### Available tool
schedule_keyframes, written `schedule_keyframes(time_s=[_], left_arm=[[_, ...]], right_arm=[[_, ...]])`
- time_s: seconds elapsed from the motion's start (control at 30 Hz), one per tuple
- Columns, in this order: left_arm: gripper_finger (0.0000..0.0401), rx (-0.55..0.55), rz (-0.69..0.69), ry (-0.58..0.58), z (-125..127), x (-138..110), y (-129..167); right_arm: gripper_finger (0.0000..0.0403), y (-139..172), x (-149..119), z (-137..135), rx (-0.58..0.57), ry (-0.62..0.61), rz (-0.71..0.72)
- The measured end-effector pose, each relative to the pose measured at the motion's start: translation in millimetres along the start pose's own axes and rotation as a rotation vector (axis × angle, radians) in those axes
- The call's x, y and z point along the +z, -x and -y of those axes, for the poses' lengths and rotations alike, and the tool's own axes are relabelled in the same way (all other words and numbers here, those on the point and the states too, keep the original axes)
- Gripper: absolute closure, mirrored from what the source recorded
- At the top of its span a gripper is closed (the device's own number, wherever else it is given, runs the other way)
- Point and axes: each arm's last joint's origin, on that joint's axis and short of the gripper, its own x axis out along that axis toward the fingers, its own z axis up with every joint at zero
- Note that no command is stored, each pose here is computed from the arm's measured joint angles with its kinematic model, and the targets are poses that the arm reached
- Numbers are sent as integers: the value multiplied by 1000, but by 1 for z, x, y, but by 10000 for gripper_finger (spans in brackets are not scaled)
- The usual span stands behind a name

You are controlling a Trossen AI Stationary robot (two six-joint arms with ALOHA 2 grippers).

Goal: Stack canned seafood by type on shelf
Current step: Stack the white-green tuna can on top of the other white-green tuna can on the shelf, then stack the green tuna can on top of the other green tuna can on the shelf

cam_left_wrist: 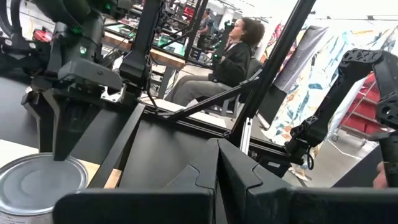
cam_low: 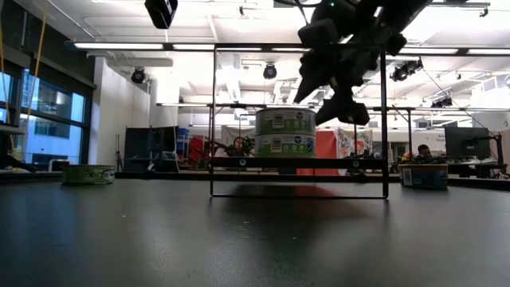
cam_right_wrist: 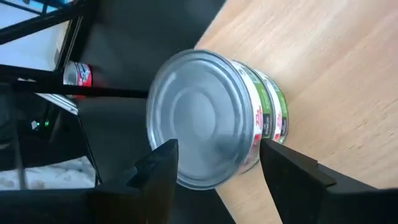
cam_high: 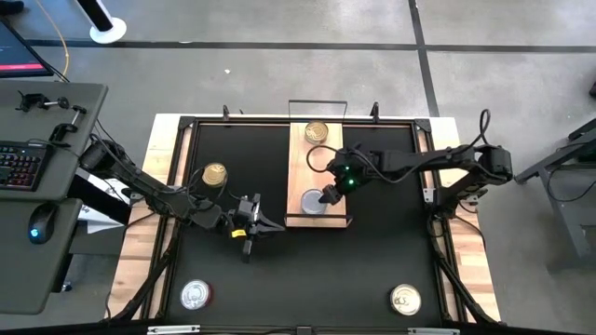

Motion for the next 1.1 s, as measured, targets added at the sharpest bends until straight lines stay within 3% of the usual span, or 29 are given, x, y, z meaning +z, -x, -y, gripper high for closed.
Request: schedule_keyframes(time_s=[0.3,0.63,0.77,0.9,1.1], left_arm=[[401,1,6,-14,-1,5,4],[401,164,-28,64,-33,57,52],[401,372,-185,164,-54,67,63],[401,631,-431,227,-81,61,70],[401,1042,-816,273,-122,35,92]], right_arm=[[188,14,9,-11,-58,118,-49],[188,75,38,-28,-154,215,40],[192,107,36,-31,-241,243,126],[217,128,25,-29,-305,240,205],[308,127,-3,-17,-349,193,209]])
